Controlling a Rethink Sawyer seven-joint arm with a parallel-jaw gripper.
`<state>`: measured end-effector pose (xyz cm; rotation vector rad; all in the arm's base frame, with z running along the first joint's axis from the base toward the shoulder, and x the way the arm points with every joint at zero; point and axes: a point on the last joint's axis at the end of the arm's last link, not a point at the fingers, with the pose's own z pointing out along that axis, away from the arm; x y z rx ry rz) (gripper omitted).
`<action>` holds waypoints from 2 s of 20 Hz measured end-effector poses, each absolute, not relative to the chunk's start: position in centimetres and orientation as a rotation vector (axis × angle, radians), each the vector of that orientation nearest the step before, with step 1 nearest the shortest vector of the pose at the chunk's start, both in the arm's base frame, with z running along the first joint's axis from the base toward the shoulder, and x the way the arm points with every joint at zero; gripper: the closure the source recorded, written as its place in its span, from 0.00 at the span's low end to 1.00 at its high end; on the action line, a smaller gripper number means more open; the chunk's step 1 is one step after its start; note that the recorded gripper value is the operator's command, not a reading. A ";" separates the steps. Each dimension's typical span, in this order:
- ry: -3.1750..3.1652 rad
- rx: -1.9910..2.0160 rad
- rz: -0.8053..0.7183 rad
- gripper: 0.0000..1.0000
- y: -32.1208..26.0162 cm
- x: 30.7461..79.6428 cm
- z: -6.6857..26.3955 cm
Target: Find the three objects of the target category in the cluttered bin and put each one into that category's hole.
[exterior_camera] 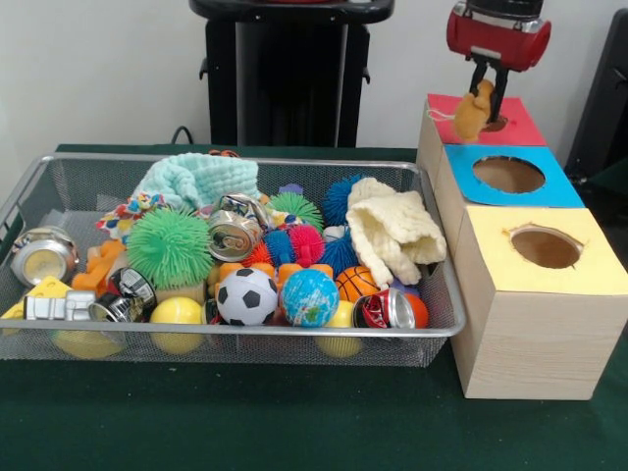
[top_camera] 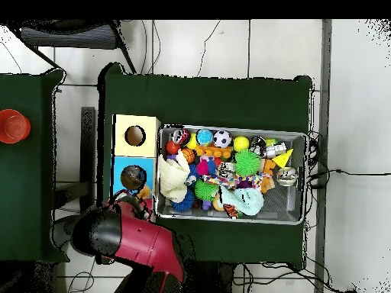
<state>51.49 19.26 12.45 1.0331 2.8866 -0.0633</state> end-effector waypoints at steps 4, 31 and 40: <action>2.908 1.045 -0.070 1.00 19.2 51.2 11.3; 3.246 1.264 0.018 1.00 19.1 50.1 11.6; 3.281 1.270 0.062 1.00 19.5 51.7 9.3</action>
